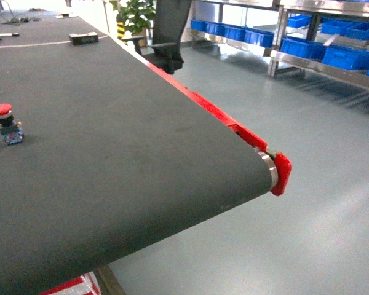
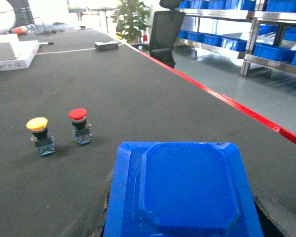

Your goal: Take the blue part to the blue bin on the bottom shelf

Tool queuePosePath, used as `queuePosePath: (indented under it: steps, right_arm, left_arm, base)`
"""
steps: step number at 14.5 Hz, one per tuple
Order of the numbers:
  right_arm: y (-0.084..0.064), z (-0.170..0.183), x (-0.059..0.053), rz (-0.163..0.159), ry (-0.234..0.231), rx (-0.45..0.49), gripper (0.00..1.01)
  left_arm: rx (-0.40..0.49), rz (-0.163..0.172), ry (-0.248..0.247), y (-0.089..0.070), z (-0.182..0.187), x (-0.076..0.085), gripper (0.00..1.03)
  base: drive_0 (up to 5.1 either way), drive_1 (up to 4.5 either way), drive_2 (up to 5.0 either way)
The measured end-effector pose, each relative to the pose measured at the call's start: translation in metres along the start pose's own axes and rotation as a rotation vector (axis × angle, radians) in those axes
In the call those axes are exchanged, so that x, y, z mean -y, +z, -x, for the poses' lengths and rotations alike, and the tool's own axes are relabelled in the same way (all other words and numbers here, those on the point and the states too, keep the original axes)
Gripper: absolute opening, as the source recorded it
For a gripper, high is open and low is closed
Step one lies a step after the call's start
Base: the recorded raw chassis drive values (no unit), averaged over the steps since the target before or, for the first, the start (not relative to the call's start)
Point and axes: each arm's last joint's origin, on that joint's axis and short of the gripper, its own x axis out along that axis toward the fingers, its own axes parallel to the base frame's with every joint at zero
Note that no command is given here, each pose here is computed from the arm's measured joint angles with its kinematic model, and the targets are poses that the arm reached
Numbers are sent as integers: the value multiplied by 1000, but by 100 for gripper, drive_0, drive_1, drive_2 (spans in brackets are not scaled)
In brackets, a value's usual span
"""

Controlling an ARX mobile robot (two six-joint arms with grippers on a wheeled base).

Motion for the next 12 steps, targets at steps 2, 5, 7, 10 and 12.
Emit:
queuePosePath:
  steps: [2, 5, 7, 10, 12]
  right_arm:
    - [0, 0, 0, 0, 0, 0, 98]
    - [0, 0, 0, 0, 0, 0, 98]
    - [0, 0, 0, 0, 0, 0, 98]
    - [0, 0, 0, 0, 0, 0, 98]
    - [0, 0, 0, 0, 0, 0, 98]
  left_arm:
    - [0, 0, 0, 0, 0, 0, 45]
    - [0, 0, 0, 0, 0, 0, 45]
    - [0, 0, 0, 0, 0, 0, 45]
    - [0, 0, 0, 0, 0, 0, 45]
    - [0, 0, 0, 0, 0, 0, 45]
  base:
    - [-164, -164, -164]
    - [-161, -161, -161]
    - [-154, -154, -154]
    - [-161, -161, -161]
    - [-152, -152, -152]
